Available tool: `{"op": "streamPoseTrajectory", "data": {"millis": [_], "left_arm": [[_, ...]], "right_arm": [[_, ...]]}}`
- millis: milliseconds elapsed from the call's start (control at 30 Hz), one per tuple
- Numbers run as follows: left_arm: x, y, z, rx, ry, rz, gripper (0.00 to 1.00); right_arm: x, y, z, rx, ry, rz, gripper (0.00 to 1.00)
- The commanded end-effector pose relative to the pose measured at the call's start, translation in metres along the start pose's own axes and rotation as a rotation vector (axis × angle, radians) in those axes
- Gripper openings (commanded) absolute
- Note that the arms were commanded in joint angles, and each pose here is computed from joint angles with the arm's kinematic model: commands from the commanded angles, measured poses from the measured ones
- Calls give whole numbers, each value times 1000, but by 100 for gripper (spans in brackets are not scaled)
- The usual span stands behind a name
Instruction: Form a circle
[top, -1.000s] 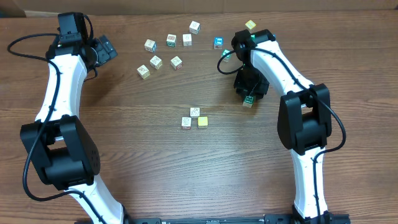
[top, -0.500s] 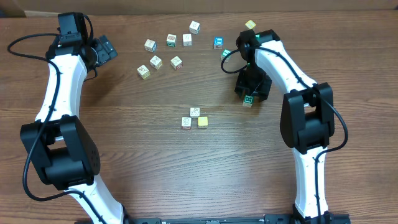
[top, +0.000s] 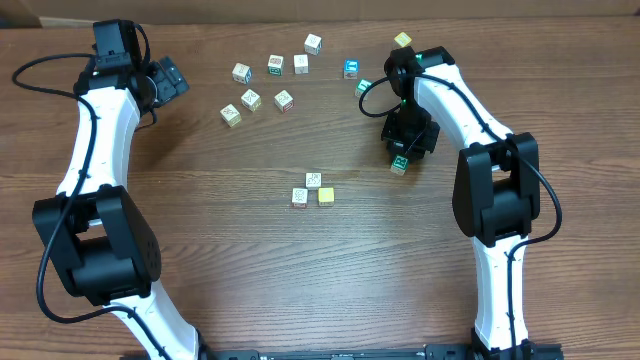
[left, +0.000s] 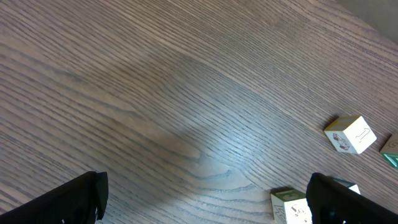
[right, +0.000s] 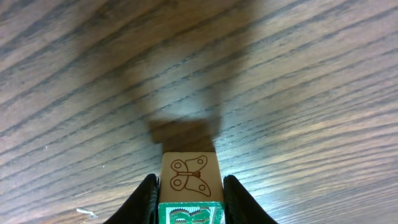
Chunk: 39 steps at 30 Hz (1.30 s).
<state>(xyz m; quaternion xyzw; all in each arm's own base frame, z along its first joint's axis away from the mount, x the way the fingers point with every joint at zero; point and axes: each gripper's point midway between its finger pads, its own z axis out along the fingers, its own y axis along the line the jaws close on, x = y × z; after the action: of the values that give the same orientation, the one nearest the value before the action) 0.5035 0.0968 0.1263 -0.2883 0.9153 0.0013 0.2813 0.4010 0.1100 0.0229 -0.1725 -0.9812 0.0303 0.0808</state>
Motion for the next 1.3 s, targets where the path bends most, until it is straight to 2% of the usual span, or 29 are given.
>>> {"op": "streamPoseTrajectory", "data": {"millis": [0,133,233,433,600,900,1133,1267], "left_arm": [[-6,-6,-7,14,-20,1,100],[-6,-6,-7,14,-20,1,99],[-6,-6,-7,14,-20,1,100],[-6,-6,-7,14,-20,1,99],[-6,-6,-7,14,-20,1,99],[-6,-6,-7,14,-20,1,100],[-6,-6,-7,14,-20,1,100],[-6,-6,-7,14,-20,1,99]], "right_arm": [[1,1,-8,-14,-16,-2,25],[7,-1,-8,-7,11,-3,41],[11,-3,-8,5,27,-4,42],[13,-1,-7,7,27,3,41],[13,-1,-7,7,27,3,25],[15,-2,-14,7,28,-8,23],[18,-4,-67,-56,-62,-29,22],[40,-11,-115,-100,-128,-45,23]]}}
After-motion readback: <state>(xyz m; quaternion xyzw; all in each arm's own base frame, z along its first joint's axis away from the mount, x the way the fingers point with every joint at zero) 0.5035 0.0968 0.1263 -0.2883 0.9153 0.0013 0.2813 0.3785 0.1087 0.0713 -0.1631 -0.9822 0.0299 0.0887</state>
